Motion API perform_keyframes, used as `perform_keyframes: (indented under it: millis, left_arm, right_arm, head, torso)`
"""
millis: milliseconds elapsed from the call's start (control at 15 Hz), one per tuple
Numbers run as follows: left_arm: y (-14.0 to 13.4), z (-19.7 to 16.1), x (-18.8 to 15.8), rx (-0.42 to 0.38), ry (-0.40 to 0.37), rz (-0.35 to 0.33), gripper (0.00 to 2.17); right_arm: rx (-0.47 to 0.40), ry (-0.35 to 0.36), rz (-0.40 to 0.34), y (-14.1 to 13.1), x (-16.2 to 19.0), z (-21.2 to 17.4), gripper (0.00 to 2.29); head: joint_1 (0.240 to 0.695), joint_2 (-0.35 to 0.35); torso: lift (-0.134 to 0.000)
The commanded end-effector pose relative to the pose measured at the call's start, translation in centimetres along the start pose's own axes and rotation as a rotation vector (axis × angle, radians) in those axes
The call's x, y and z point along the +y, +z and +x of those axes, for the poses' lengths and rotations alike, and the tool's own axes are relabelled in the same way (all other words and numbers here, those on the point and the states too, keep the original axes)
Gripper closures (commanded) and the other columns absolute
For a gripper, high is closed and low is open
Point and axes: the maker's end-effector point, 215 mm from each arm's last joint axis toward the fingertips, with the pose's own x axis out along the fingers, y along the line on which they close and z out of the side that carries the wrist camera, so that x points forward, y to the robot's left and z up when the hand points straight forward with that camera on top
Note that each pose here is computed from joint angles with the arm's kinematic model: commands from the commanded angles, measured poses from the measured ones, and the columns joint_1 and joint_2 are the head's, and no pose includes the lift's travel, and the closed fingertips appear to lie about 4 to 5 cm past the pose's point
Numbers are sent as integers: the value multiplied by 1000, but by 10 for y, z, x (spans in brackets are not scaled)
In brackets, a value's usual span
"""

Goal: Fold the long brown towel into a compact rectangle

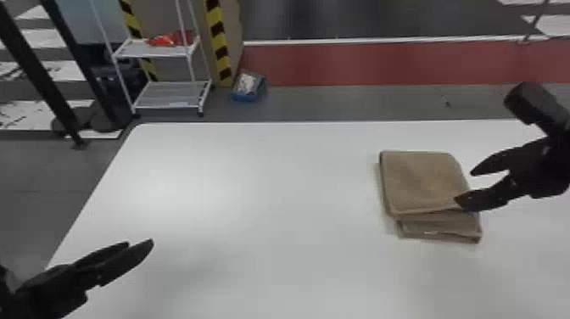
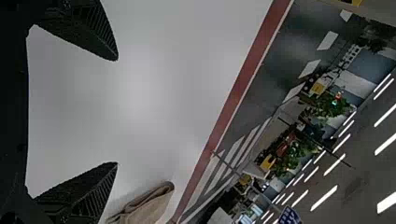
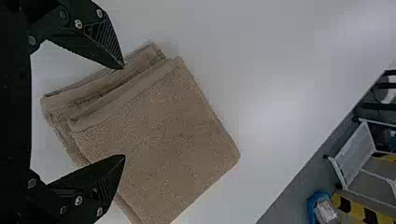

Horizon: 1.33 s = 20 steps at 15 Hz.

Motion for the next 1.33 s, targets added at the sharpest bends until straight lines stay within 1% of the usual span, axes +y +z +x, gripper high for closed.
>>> perform_keyframes:
  millis: [0,67,133,200,267,333,400,467,600,733,800,867,1000,1067,1200,1267]
  left_arm:
    - [-5,3,-3,10,-6,-4,83]
    - [-6,4,-4,13,-11,-3,83]
    - [-8,6,-6,17,-16,-5,83]
    - [-11,8,-5,21,-18,-12,83]
    - [-13,9,-5,24,-21,-15,83]
    - [-15,10,-5,27,-25,-22,83]
    - [-17,11,-3,28,-24,-25,83]
    - [-18,11,-2,30,-24,-31,83]
    - [-20,11,1,28,-27,-41,83]
    - [-21,10,4,23,-31,-52,83]
    - [-20,9,5,15,-37,-62,83]
    - [-19,7,6,8,-38,-66,83]
    - [-13,3,6,-10,-45,-70,83]
    - [-11,1,6,-18,-49,-75,83]
    - [-6,1,5,-30,-53,-75,83]
    - [-4,1,5,-35,-54,-75,83]
  right_arm:
    - [-55,-73,128,-19,-39,-23,255]
    - [-30,-143,180,-39,-64,-25,259]
    - [-4,-184,212,-55,-79,-23,373]
    - [19,-204,236,-67,-87,-20,745]
    - [34,-227,252,-73,-92,-16,1352]
    - [52,-257,270,-80,-96,-11,1676]
    - [71,-288,281,-83,-99,-6,1939]
    - [76,-317,293,-82,-102,-2,2020]
    - [88,-374,322,-75,-114,9,2192]
    - [124,-393,321,-67,-118,29,2196]
    - [124,-390,327,-58,-116,42,2196]
    - [119,-364,328,-46,-104,59,2196]
    - [110,-335,300,-23,-80,85,2196]
    - [105,-313,298,-13,-66,97,2196]
    - [125,-292,278,-4,-46,112,2192]
    - [122,-281,274,0,-38,118,2192]
  head:
    - [695,59]
    - [695,21]
    - [695,-8]
    - [695,-33]
    - [695,-58]
    - [695,-82]
    - [695,-98]
    - [695,-119]
    - [695,-125]
    - [695,-124]
    - [695,-120]
    - [695,-105]
    - [695,-71]
    - [695,-52]
    - [695,-5]
    - [695,32]
  torso:
    - [-124]
    - [-124]
    - [-124]
    - [-124]
    - [-124]
    - [-124]
    - [-124]
    - [-124]
    - [-124]
    - [-124]
    - [-124]
    - [-124]
    - [-124]
    - [-124]
    - [-124]
    - [-124]
